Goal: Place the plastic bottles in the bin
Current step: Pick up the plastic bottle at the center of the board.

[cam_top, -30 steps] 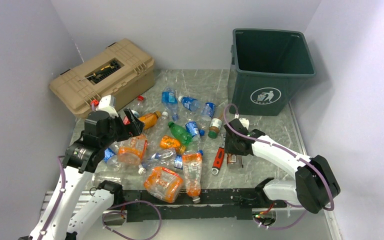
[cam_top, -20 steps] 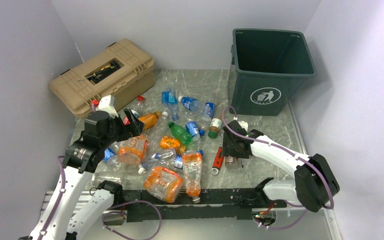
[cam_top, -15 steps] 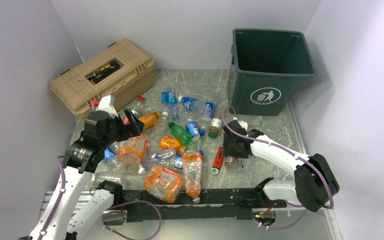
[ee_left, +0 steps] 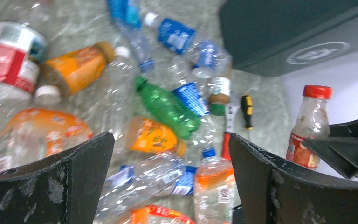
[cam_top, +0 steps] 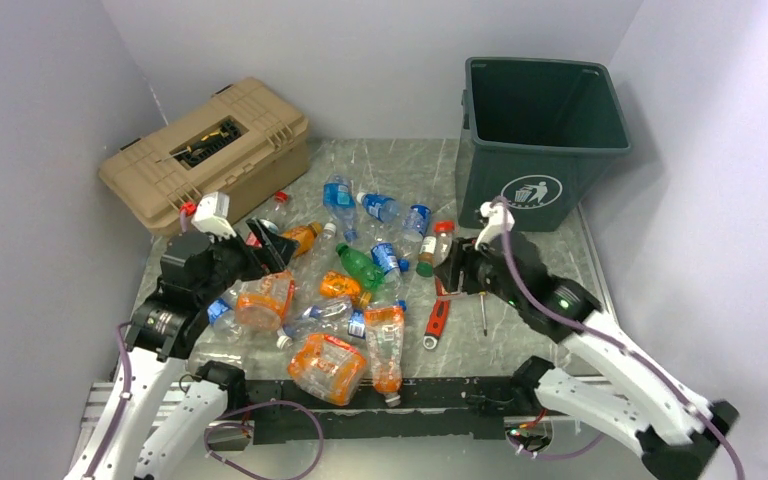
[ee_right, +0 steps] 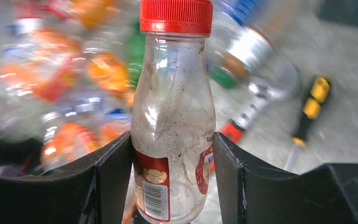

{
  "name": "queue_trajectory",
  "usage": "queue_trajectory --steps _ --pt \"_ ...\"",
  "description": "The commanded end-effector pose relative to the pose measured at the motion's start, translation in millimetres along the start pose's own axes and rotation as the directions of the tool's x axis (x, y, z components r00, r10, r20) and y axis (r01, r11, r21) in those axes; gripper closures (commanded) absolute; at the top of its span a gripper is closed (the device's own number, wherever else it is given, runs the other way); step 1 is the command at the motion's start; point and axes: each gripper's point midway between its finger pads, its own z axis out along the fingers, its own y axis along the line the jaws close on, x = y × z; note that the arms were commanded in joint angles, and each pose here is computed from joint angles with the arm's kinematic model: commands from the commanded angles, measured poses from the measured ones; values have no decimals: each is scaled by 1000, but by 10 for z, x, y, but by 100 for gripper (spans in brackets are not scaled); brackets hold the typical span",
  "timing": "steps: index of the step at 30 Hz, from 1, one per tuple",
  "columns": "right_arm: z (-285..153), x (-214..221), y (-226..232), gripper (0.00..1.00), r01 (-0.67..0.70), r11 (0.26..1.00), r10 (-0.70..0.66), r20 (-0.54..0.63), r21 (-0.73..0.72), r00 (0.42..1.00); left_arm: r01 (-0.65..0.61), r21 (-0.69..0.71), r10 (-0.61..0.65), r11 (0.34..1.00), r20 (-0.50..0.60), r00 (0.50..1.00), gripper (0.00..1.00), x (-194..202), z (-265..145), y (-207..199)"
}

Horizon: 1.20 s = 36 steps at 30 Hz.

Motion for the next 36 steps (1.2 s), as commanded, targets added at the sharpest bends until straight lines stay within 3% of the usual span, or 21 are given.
queue_trajectory --steps 1,3,7,13,15,19,25,30,36 --pt "-705 -448 820 100 260 855 -111 332 -449 937 -37 324 16 945 66 998 0 -298 -101 -697" --pt "-931 -500 1042 100 346 761 -89 440 -549 894 -58 460 44 886 41 998 1 -348 -155 -999" --pt "-1023 -431 1267 100 412 654 -75 488 -635 870 -49 725 57 688 13 998 1 -455 -371 -1566" --pt "-1105 -438 1533 100 443 557 -15 525 -703 851 -76 853 107 517 24 994 0 -548 -502 -1948" --pt "-1099 -421 1615 100 441 541 0 524 -716 851 -107 861 155 498 33 987 1 -448 -504 -2059" --pt "-1116 -393 1760 100 451 524 22 540 -722 841 -168 837 222 521 58 973 1 -252 -440 -2151" --pt "-1145 -344 1998 100 480 505 10 561 -717 828 -154 841 273 518 7 962 4 -11 -327 -2213" --pt "-1104 -363 2017 100 467 553 41 583 -690 811 -173 839 272 515 31 962 5 32 -376 -2209" --pt "-1191 -610 1905 100 386 603 209 606 -698 768 -181 836 254 518 52 966 1 143 -487 -2046"
